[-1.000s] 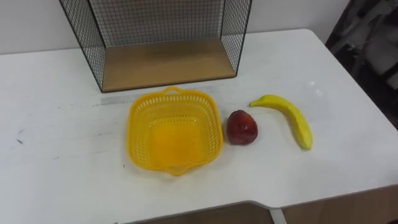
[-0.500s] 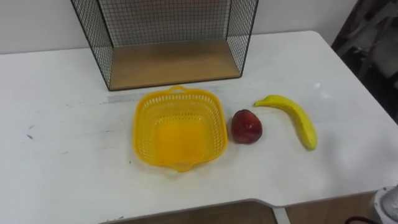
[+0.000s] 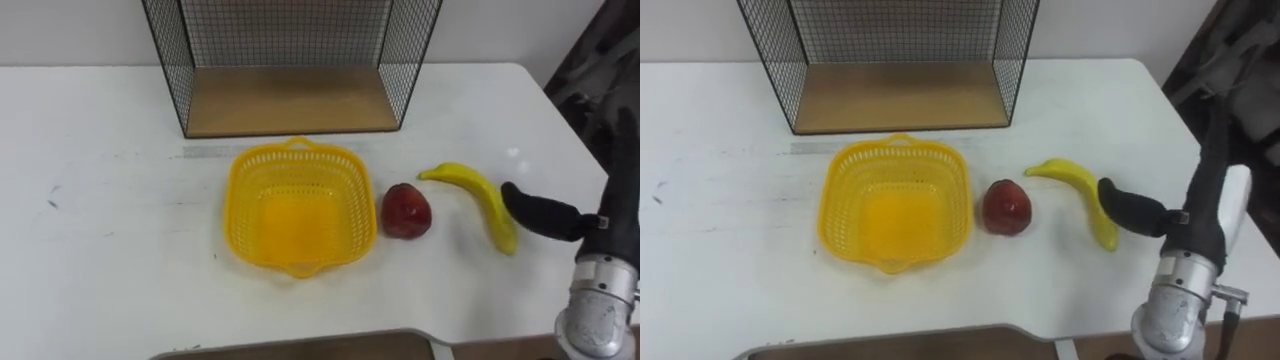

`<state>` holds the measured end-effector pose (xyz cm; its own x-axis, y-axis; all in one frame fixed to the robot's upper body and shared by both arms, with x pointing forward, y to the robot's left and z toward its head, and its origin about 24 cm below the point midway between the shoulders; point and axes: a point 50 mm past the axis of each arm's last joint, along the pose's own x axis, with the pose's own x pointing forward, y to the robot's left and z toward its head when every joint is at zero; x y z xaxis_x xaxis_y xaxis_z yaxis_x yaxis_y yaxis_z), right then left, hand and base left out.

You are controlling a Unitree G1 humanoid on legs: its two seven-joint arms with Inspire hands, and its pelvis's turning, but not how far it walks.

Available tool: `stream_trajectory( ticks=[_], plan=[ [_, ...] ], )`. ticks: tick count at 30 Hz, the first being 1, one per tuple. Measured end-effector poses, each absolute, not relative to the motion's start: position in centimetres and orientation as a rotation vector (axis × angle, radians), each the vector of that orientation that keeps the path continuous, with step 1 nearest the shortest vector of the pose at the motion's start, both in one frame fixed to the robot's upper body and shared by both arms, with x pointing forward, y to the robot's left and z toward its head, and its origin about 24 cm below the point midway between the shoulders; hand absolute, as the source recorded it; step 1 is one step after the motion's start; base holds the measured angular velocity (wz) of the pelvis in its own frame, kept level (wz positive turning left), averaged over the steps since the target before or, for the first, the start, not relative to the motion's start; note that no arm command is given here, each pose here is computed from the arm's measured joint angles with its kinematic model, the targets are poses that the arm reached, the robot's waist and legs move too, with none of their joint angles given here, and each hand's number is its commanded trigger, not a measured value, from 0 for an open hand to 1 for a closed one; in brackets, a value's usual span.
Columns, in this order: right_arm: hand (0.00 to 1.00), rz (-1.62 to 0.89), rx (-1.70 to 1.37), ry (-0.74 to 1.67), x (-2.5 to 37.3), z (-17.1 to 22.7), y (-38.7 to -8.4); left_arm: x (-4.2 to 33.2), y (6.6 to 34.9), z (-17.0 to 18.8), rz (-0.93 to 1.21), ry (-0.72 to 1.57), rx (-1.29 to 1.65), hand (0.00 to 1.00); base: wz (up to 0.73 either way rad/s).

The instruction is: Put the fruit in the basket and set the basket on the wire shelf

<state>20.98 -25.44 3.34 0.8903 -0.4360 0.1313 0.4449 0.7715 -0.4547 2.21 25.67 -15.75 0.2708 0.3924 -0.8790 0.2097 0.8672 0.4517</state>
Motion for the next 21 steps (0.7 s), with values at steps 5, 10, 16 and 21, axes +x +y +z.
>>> stream_trajectory(
  ticks=[5, 10, 16, 21],
  plan=[
    [0.0, -0.365, -0.507, 0.022, 21.3, 2.9, -24.7, 2.7, 25.8, -15.6, 0.127, 1.293, 0.546, 0.0, 0.04],
    [0.0, -0.29, -0.541, 0.051, 21.5, 2.9, -25.0, 2.5, 25.7, -15.6, 0.109, 1.291, 0.555, 0.0, 0.01],
    [0.0, -0.233, -0.551, 0.062, 21.7, 2.9, -24.8, 2.5, 25.7, -15.6, 0.09, 1.295, 0.565, 0.0, 0.0],
    [0.0, -0.205, -0.574, 0.03, 22.6, 3.7, -24.4, 2.7, 25.7, -15.6, 0.086, 1.287, 0.565, 0.0, 0.0]
  ],
)
